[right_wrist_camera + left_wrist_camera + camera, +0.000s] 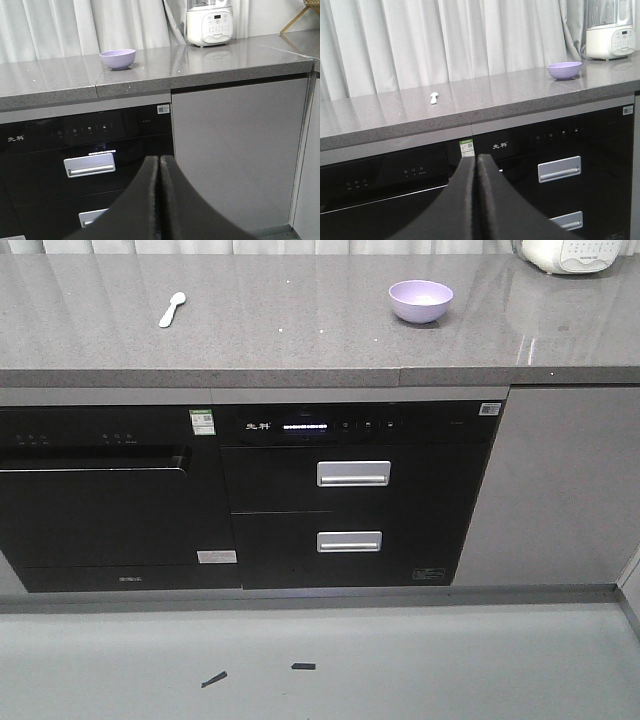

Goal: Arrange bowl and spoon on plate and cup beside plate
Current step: 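Continue driving forward to approach the counter edge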

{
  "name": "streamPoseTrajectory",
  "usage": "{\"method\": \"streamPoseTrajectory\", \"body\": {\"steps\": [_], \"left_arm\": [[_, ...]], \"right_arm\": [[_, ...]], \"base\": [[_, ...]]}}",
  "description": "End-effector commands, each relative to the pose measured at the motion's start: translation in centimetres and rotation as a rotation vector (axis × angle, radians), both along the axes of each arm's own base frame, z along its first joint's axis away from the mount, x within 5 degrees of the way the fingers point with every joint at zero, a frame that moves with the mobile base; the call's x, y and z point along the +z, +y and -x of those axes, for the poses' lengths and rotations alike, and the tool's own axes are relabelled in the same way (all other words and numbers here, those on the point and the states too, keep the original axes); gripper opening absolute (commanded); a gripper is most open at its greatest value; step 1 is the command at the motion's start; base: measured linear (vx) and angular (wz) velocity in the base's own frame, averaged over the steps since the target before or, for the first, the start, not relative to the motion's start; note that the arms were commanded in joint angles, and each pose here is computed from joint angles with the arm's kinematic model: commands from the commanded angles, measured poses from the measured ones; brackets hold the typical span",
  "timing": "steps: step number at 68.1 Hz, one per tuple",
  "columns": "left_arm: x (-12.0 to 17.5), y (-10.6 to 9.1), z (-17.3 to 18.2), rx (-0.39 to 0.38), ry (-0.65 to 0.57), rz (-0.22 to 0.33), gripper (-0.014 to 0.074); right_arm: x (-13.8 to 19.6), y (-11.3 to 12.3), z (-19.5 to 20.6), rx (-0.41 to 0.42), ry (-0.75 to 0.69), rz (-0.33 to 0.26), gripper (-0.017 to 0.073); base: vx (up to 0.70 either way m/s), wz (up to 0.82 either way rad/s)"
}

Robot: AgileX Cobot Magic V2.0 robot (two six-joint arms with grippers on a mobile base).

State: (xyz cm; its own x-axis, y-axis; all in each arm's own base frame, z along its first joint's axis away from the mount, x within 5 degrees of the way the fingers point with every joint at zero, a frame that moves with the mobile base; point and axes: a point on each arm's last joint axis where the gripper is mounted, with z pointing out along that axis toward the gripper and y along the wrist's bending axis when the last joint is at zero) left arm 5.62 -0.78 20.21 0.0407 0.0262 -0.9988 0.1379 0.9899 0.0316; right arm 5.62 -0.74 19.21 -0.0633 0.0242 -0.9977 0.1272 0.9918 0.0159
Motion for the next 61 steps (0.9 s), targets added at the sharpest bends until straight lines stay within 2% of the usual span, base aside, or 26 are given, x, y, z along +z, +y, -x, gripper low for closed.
{"method": "streamPoseTrajectory", "body": {"steps": [1,61], "left_arm": [[-0.48,-0.12,-0.22,-0.013,-0.021,0.013,-0.0006],[-0.48,-0.12,-0.22,-0.013,-0.021,0.013,-0.0006]], "right_arm": [[0.21,0.03,0.0,0.002,-0.069,0.02,-0.0005],[0.21,0.03,0.0,0.002,-0.069,0.02,-0.0005]], "base": [[0.07,-0.01],[0.08,0.0]]}}
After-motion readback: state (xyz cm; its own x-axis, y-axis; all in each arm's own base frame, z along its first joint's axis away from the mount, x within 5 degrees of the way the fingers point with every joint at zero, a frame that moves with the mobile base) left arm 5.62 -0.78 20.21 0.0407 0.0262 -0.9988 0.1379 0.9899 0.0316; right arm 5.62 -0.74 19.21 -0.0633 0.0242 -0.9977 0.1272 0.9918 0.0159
